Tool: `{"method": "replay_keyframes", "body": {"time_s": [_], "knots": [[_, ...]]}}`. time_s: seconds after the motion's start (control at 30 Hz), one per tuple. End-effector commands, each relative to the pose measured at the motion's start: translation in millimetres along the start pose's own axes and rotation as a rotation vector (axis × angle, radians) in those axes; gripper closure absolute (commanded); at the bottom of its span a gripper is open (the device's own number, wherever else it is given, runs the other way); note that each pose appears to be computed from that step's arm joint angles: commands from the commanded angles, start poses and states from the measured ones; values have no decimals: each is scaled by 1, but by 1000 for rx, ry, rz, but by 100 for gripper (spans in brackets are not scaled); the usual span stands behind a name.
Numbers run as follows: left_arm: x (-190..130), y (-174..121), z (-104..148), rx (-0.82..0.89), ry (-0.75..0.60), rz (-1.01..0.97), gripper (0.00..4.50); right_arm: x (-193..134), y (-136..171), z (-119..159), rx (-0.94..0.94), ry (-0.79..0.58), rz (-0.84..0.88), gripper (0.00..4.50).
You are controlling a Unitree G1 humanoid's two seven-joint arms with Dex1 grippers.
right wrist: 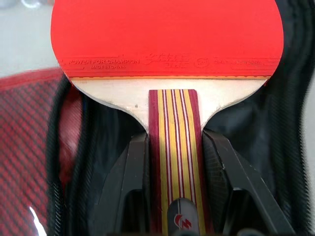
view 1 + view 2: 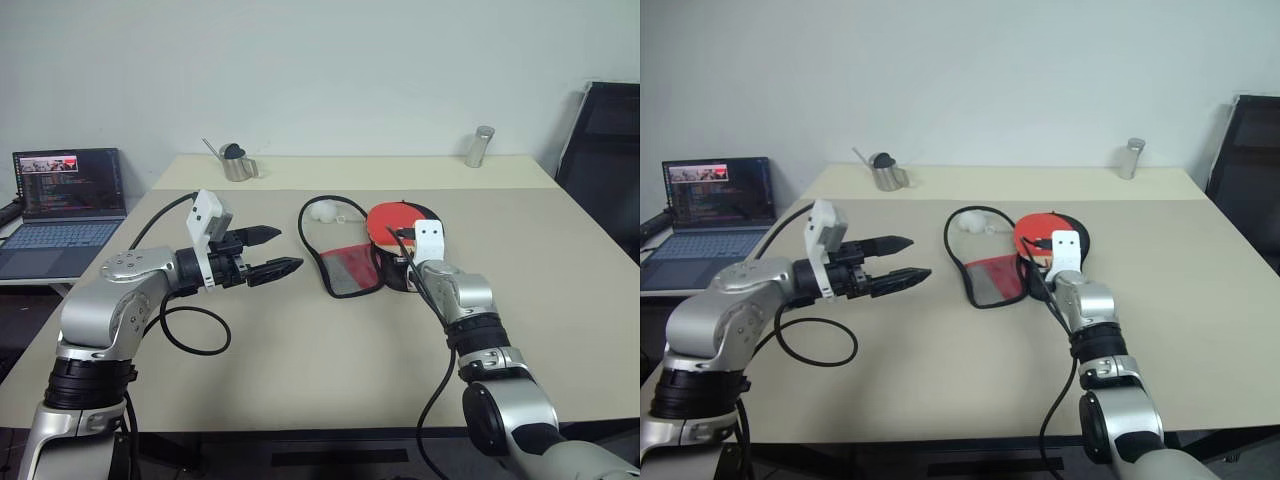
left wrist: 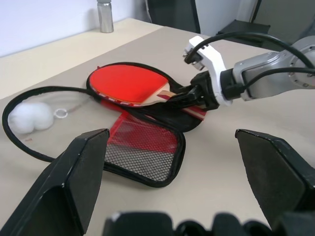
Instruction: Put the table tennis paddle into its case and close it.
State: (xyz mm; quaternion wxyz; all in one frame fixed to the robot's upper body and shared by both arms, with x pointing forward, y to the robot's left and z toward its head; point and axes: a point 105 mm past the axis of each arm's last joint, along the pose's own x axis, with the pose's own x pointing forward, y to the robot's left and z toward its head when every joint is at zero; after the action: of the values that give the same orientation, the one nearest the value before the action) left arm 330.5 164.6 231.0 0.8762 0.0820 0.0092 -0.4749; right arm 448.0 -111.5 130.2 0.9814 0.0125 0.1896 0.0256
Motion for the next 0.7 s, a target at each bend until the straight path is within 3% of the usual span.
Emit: {"method": "replay_keyframes", "body": {"time_s": [0.03, 0.7], "knots": [[-2, -3, 14, 53, -33, -2, 0, -2, 4, 29, -9, -102, 3, 339], [-1, -4, 14, 53, -40, -6, 0, 9, -21, 28, -50, -108, -119, 339]]}}
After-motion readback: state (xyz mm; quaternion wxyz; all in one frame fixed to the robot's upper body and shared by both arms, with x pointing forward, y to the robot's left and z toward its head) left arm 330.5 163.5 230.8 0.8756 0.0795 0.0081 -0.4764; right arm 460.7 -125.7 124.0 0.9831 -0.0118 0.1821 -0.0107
